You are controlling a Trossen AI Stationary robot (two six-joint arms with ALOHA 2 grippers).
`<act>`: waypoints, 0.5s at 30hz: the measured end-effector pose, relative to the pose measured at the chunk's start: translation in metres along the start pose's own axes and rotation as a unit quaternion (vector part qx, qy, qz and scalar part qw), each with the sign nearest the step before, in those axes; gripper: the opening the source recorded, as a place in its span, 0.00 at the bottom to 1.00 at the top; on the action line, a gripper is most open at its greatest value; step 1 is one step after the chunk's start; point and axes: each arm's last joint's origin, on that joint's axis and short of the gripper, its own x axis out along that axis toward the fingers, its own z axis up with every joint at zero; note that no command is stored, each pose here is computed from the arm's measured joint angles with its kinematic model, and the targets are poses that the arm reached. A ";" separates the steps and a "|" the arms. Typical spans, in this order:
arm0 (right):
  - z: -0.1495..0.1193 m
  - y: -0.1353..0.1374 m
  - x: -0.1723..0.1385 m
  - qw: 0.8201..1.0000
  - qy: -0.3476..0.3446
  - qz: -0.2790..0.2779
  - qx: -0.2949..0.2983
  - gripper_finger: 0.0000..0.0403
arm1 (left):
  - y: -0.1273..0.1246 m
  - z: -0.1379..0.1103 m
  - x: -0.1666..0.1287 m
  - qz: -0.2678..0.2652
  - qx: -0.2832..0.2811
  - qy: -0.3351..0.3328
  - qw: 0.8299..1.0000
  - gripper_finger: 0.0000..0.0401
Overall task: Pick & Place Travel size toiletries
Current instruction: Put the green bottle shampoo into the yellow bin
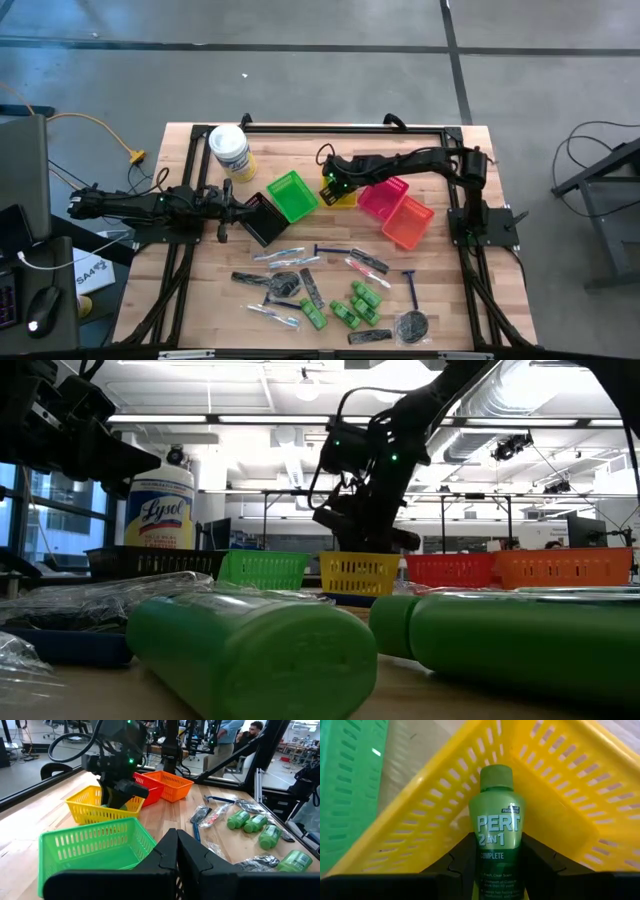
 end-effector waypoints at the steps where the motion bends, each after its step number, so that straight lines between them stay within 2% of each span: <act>1: 0.000 0.000 0.000 1.000 -0.001 0.001 -0.001 0.30 | 0.000 0.000 0.000 0.000 0.000 0.000 1.000 0.00; 7: 0.000 0.000 0.001 1.000 -0.001 0.002 -0.014 0.34 | 0.000 0.000 0.000 0.000 0.000 0.001 1.000 0.00; 15: 0.003 0.003 -0.005 0.999 -0.016 0.013 -0.025 0.48 | 0.000 0.000 0.000 0.000 0.000 0.001 1.000 0.00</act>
